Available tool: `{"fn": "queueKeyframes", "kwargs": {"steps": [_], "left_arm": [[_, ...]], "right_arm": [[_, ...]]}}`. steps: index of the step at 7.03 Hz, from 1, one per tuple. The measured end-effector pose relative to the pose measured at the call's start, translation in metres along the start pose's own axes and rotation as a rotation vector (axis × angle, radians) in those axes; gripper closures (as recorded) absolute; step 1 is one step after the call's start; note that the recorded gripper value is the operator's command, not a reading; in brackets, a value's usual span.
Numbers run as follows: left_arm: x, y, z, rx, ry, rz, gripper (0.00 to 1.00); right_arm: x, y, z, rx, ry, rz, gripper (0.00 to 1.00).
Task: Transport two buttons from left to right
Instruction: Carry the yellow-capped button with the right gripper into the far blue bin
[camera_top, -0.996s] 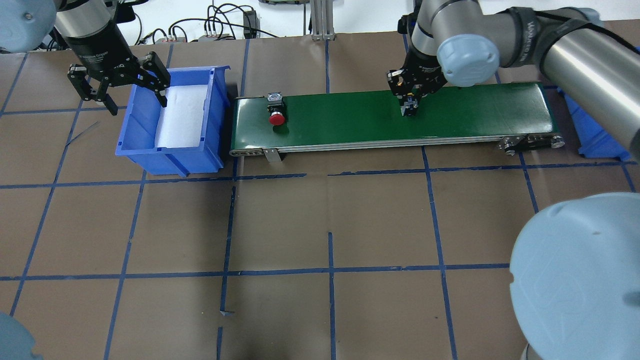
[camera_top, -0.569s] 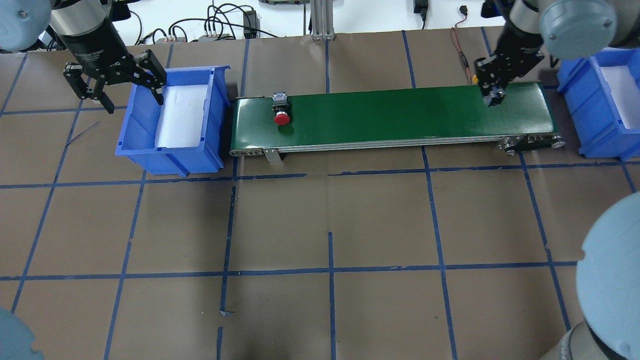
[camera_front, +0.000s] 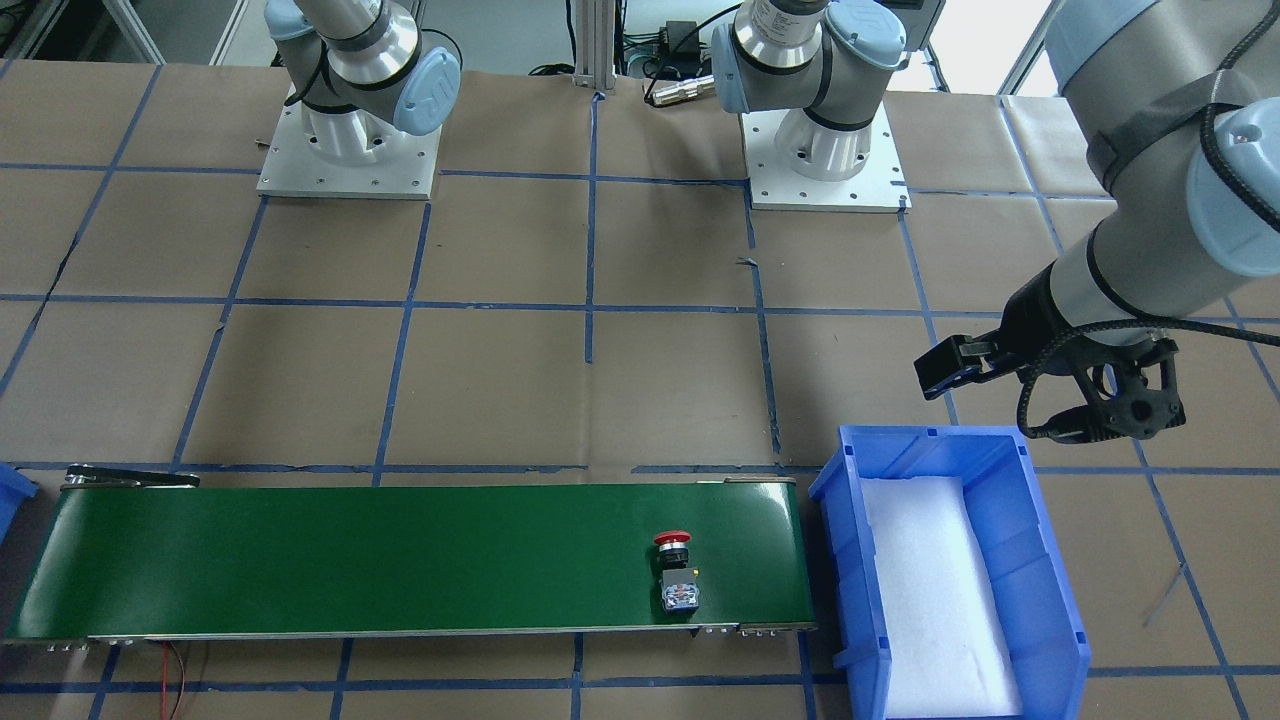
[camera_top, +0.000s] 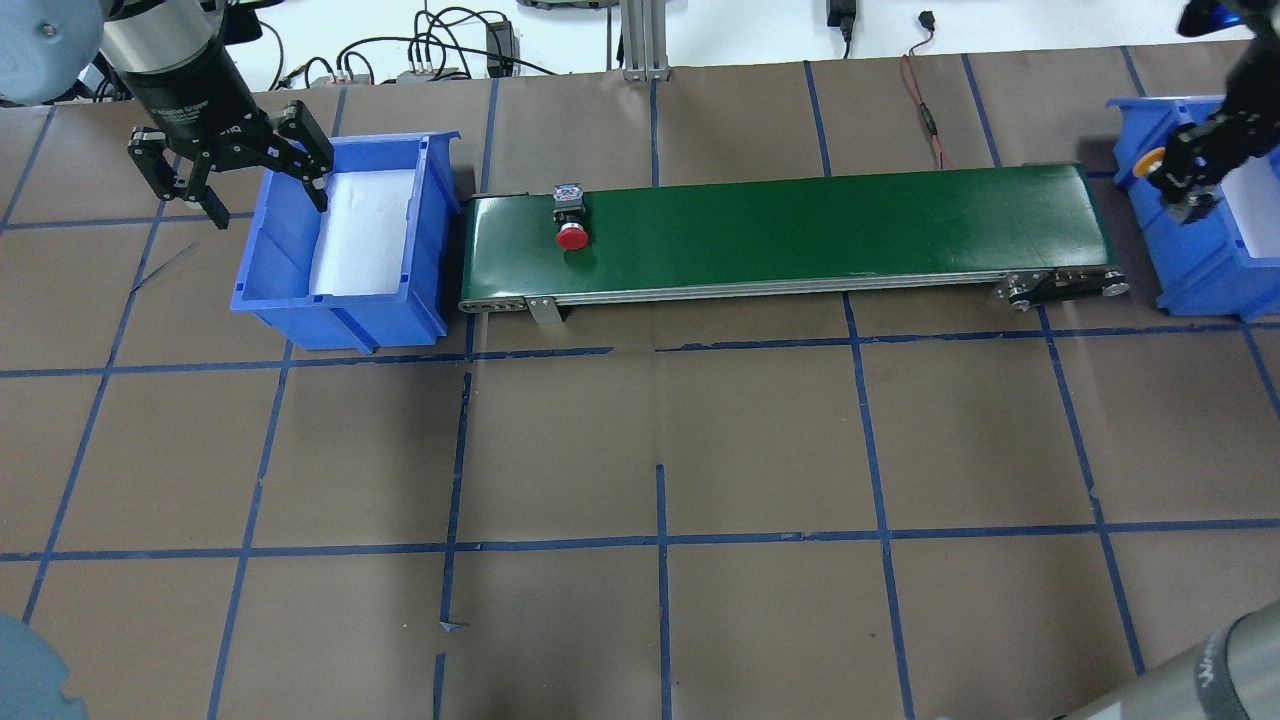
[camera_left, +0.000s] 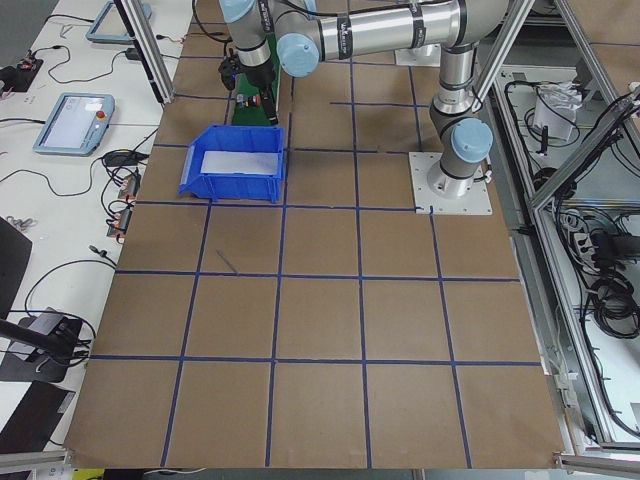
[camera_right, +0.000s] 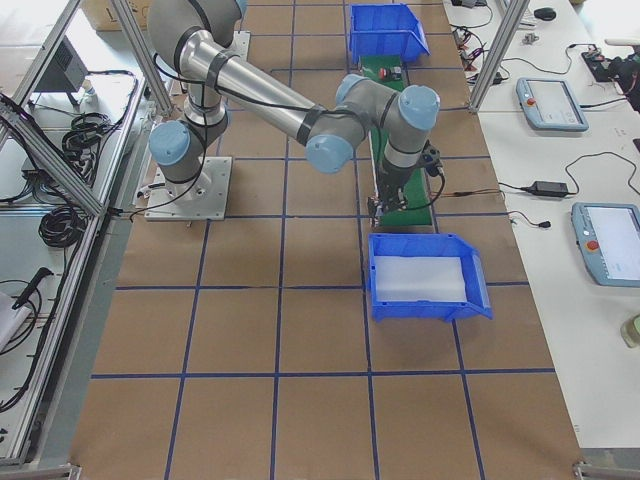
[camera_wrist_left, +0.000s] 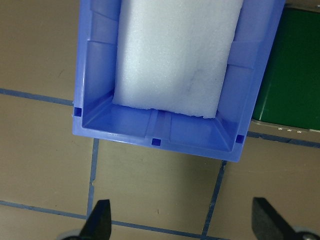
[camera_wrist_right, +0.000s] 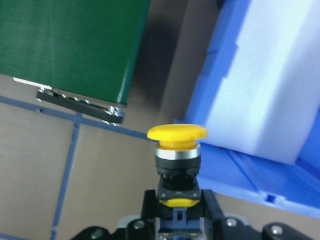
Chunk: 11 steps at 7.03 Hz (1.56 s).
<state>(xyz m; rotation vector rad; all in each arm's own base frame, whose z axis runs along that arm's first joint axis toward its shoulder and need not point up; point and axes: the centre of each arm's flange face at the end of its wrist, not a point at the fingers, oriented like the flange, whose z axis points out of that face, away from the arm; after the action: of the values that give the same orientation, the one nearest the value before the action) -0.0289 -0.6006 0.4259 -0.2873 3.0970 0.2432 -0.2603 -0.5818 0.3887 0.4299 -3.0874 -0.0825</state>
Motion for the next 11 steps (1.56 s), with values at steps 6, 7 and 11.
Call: {"fn": "queueKeyframes", "kwargs": {"steps": [6, 7, 11], "left_arm": [[0.001, -0.005, 0.0, 0.005, 0.001, -0.003, 0.0], [0.001, -0.004, 0.001, 0.004, 0.001, -0.003, 0.0], [0.001, -0.003, 0.007, -0.008, 0.001, -0.004, 0.0]], "right_arm": [[0.104, 0.016, 0.043, 0.043, 0.025, 0.007, 0.91], [0.102, 0.009, 0.048, 0.052, 0.027, 0.0, 0.91], [0.09, -0.019, 0.068, 0.064, 0.032, -0.034, 0.91]]}}
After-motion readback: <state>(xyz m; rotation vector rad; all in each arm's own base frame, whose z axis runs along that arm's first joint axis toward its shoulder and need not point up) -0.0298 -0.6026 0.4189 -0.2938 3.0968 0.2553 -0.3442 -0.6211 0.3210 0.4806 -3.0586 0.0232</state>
